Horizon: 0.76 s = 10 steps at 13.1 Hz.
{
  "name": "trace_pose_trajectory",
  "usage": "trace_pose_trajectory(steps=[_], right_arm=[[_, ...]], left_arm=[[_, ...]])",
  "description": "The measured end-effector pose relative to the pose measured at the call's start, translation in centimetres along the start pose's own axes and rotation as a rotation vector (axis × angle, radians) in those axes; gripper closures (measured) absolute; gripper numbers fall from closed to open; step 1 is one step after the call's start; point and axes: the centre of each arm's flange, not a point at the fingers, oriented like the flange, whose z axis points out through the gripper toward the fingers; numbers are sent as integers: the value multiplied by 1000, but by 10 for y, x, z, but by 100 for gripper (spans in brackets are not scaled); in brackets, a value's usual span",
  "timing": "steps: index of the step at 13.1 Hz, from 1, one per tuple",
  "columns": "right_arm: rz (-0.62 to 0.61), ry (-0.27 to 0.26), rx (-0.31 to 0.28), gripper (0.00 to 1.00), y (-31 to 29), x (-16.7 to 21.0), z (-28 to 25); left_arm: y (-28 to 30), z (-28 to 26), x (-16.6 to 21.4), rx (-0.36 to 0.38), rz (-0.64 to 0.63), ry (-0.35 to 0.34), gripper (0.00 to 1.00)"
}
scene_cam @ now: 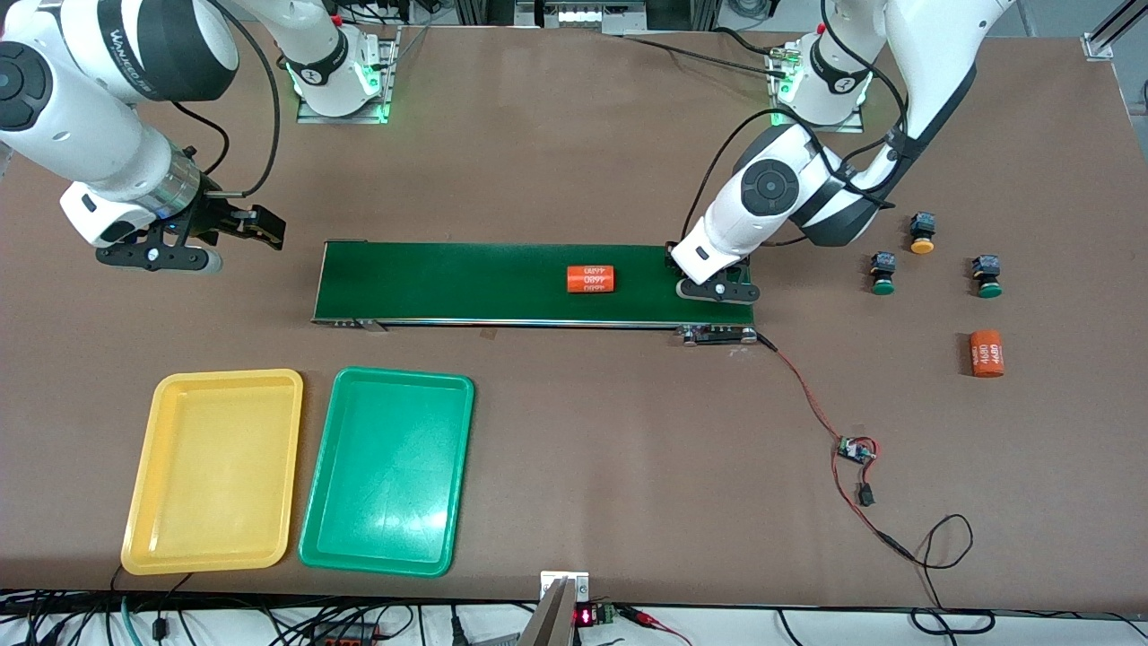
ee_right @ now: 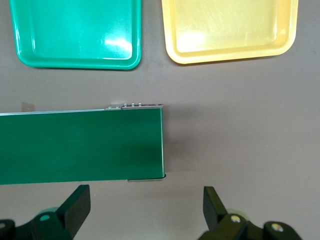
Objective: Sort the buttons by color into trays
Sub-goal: 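Place the yellow button on the belt with the left gripper, then grasp the green-capped button with the left gripper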
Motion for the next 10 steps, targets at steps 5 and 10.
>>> trace_pose_trajectory(steps=[5,10], right_arm=[[25,18,7,0,21,4,-4],[25,95,19,0,26,-13,4]], left_arm=[[-32,-39,29,34,-55,23,0],[-87,-109,62,146,-35,-75,0]])
